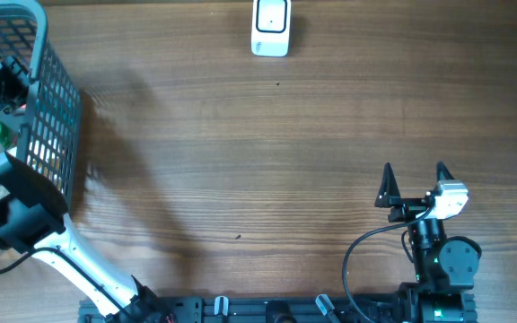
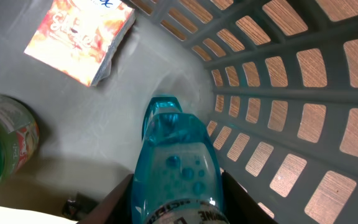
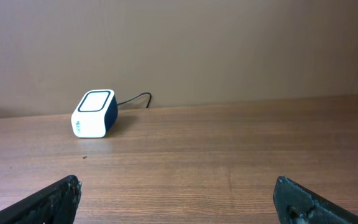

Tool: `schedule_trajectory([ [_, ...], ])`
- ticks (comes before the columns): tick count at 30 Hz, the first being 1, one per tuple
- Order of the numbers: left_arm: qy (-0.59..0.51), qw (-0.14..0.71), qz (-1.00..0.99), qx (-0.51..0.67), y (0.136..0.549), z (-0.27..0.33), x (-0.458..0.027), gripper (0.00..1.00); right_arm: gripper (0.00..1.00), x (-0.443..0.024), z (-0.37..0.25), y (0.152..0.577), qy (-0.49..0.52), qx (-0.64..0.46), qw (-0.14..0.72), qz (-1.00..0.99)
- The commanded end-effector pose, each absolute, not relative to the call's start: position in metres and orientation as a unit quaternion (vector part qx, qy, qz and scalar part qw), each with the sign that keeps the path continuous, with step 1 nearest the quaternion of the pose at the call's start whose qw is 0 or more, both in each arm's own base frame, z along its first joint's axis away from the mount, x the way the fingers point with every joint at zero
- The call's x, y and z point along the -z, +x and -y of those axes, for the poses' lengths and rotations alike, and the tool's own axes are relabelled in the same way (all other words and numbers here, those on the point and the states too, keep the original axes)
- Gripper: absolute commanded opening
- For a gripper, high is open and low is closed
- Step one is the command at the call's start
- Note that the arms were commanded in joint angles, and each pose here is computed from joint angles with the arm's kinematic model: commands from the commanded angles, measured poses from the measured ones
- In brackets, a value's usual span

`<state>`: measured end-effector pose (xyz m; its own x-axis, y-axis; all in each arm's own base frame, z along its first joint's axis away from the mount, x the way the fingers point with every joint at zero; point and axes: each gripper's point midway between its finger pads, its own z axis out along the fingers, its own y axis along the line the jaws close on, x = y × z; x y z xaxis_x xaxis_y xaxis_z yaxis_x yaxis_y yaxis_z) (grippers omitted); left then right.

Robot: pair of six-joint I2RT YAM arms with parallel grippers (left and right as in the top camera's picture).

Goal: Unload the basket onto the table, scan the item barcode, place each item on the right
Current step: 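Grasp the green-lidded jar in the basket with the left gripper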

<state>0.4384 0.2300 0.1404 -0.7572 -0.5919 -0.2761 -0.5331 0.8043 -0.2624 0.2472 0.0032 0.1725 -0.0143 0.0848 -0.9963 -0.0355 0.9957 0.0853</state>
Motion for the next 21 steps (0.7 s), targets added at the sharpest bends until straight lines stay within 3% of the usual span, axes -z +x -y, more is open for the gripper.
schedule_trajectory([
  [1, -0.308, 0.164, -0.932, 0.100, 0.438, -0.224, -0.136, 0.35, 1.00, -0.174, -0.001, 0.247, 0.020, -0.036, 0.704, -0.709],
  [9, -0.313, 0.159, -0.931, 0.101, 0.432, -0.224, -0.140, 0.35, 1.00, -0.174, -0.001, 0.247, 0.019, -0.036, 0.704, -0.709],
  [21, -0.359, 0.244, -0.897, 0.083, 0.402, -0.256, -0.218, 0.38, 1.00, -0.174, -0.001, 0.247, 0.020, -0.036, 0.704, -0.709],
])
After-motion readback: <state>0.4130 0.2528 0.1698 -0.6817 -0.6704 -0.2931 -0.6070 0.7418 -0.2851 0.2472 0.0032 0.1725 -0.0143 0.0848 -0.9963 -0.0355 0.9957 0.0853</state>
